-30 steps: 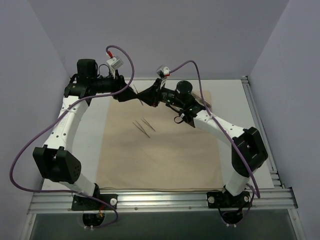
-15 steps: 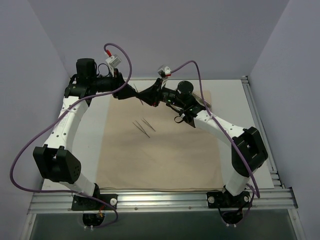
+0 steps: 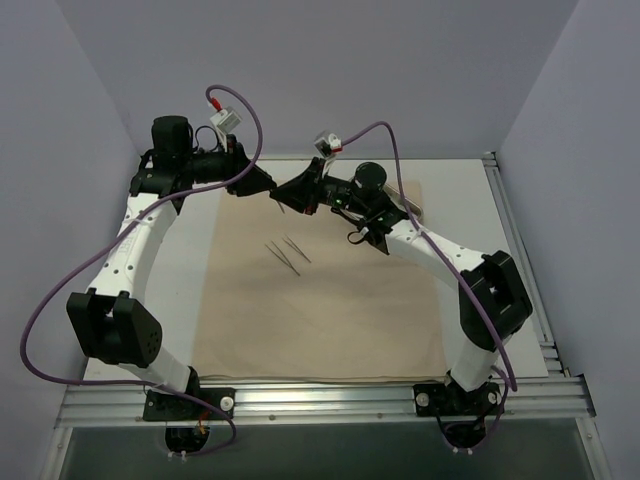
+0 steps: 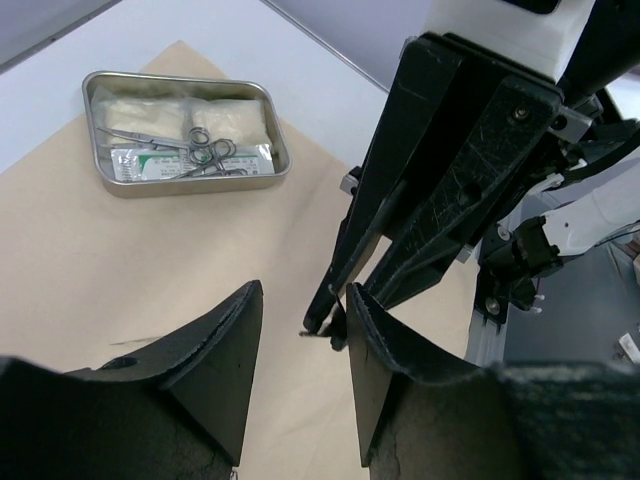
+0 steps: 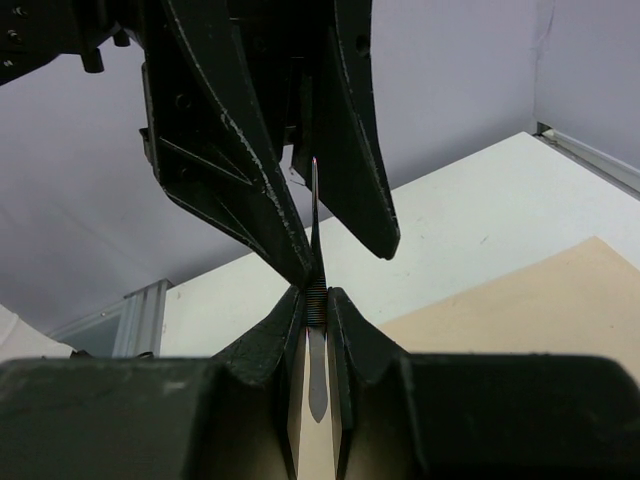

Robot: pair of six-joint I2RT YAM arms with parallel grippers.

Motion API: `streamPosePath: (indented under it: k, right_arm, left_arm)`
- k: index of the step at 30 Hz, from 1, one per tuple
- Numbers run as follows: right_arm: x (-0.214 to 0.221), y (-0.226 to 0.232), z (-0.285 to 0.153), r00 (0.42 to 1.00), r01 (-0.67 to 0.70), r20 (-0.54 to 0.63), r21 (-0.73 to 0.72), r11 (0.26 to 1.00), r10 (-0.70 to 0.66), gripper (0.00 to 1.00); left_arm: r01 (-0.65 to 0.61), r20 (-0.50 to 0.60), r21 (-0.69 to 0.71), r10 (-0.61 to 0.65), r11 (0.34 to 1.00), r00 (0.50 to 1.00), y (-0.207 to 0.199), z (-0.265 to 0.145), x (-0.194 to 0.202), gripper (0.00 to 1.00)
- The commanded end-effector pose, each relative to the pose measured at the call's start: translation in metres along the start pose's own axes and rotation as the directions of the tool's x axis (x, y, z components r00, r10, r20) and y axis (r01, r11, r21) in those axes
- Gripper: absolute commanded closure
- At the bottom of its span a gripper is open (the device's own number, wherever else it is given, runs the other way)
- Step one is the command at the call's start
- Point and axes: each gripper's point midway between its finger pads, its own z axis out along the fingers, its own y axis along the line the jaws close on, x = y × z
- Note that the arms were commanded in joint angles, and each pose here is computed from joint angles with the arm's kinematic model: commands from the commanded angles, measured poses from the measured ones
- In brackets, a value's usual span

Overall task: Open and lay out the surgical kit
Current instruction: Place the medical item in the surgical kit.

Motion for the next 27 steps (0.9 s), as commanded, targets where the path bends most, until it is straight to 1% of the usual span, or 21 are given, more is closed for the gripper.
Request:
streamPosePath:
  k: [1, 4, 7, 8, 10, 13, 14, 15, 16, 17, 18, 19, 20, 21, 22, 23, 24, 25, 26, 27]
  right_arm:
    - [-0.022, 0.022, 0.004, 0.997, 0.043, 0.069, -0.106, 0.993, -0.035, 1.00]
    - [-0.021, 0.023, 0.004, 0.997, 0.029, 0.074, -0.118, 0.993, -0.021, 1.00]
    - [-0.022, 0.024, 0.004, 0.997, 0.028, 0.080, -0.120, 0.992, -0.019, 1.00]
    - [-0.022, 0.023, 0.004, 0.996, 0.030, 0.082, -0.119, 0.992, -0.021, 1.00]
    - [-0.022, 0.023, 0.005, 0.996, 0.027, 0.082, -0.119, 0.992, -0.018, 1.00]
    - [-0.021, 0.020, 0.006, 0.997, 0.020, 0.079, -0.113, 0.993, -0.011, 1.00]
    - [-0.018, 0.017, 0.006, 0.998, 0.008, 0.070, -0.096, 0.995, -0.001, 1.00]
    - [-0.018, 0.012, 0.007, 0.998, 0.004, 0.067, -0.079, 0.997, 0.001, 1.00]
    - [-0.016, 0.009, 0.007, 0.998, -0.002, 0.059, -0.058, 0.998, 0.005, 0.97]
    - [-0.011, 0.002, 0.007, 0.999, -0.002, 0.035, -0.022, 1.000, 0.003, 0.90]
    - [-0.015, -0.005, 0.007, 0.999, 0.005, 0.044, 0.030, 1.000, -0.006, 0.71]
    - [-0.013, -0.008, 0.007, 0.999, 0.009, 0.033, 0.062, 0.998, -0.011, 0.63]
    - [-0.006, -0.016, 0.005, 0.999, 0.035, -0.007, 0.112, 0.993, -0.034, 0.55]
    - [-0.011, -0.024, 0.003, 0.998, 0.058, -0.004, 0.181, 0.982, -0.059, 0.53]
    - [-0.009, -0.028, 0.002, 0.997, 0.078, -0.025, 0.217, 0.973, -0.075, 0.52]
    - [-0.002, -0.026, 0.004, 0.992, 0.121, -0.072, 0.240, 0.963, -0.107, 0.51]
    - [-0.004, -0.029, 0.004, 0.988, 0.150, -0.083, 0.287, 0.946, -0.131, 0.51]
    - [-0.001, -0.030, 0.005, 0.984, 0.172, -0.105, 0.309, 0.935, -0.147, 0.50]
    - [0.011, -0.023, 0.008, 0.978, 0.186, -0.154, 0.319, 0.929, -0.143, 0.50]
    - [0.010, -0.024, 0.012, 0.969, 0.225, -0.172, 0.334, 0.915, -0.175, 0.50]
  left_arm:
    - [-0.032, 0.054, 0.025, 0.031, 0.999, 0.998, -0.008, -0.002, -0.015, 0.52]
    - [-0.039, 0.061, 0.030, 0.038, 0.999, 0.997, -0.007, -0.001, -0.015, 0.54]
    - [-0.041, 0.055, 0.014, 0.040, 0.999, 0.998, -0.004, -0.001, -0.012, 0.62]
    - [-0.039, 0.054, 0.009, 0.039, 0.999, 0.998, -0.004, -0.001, -0.012, 0.71]
    - [-0.038, 0.052, 0.004, 0.038, 0.999, 0.998, -0.003, -0.001, -0.010, 0.77]
    - [-0.023, 0.050, -0.014, 0.024, 1.000, 0.998, 0.000, -0.001, -0.008, 0.94]
    - [-0.016, 0.050, -0.023, 0.017, 1.000, 0.999, 0.002, -0.001, -0.007, 0.97]
    - [-0.008, 0.053, -0.047, 0.011, 0.999, 0.999, 0.006, -0.001, -0.007, 0.98]
    - [0.009, 0.055, -0.060, -0.006, 0.998, 0.998, 0.007, -0.001, -0.006, 0.98]
    - [0.018, 0.057, -0.076, -0.014, 0.997, 0.998, 0.009, -0.001, -0.006, 0.98]
    - [0.041, 0.059, -0.123, -0.034, 0.992, 0.998, 0.018, -0.001, -0.002, 0.98]
    - [0.076, 0.062, -0.155, -0.067, 0.985, 0.996, 0.023, -0.002, 0.001, 0.98]
    - [0.100, 0.064, -0.189, -0.089, 0.977, 0.994, 0.029, -0.002, 0.004, 0.98]
    - [0.121, 0.065, -0.226, -0.109, 0.967, 0.992, 0.035, -0.002, 0.007, 0.98]
    - [0.167, 0.072, -0.316, -0.152, 0.934, 0.986, 0.051, -0.006, 0.013, 0.98]
    - [0.184, 0.074, -0.346, -0.168, 0.920, 0.983, 0.055, -0.007, 0.015, 0.98]
    - [0.200, 0.074, -0.362, -0.186, 0.910, 0.980, 0.059, -0.007, 0.018, 0.98]
    - [0.227, 0.086, -0.368, -0.210, 0.902, 0.974, 0.060, -0.008, 0.018, 0.98]
    - [0.235, 0.090, -0.365, -0.218, 0.901, 0.972, 0.060, -0.007, 0.018, 0.98]
    - [0.252, 0.095, -0.355, -0.233, 0.900, 0.968, 0.058, -0.005, 0.018, 0.98]
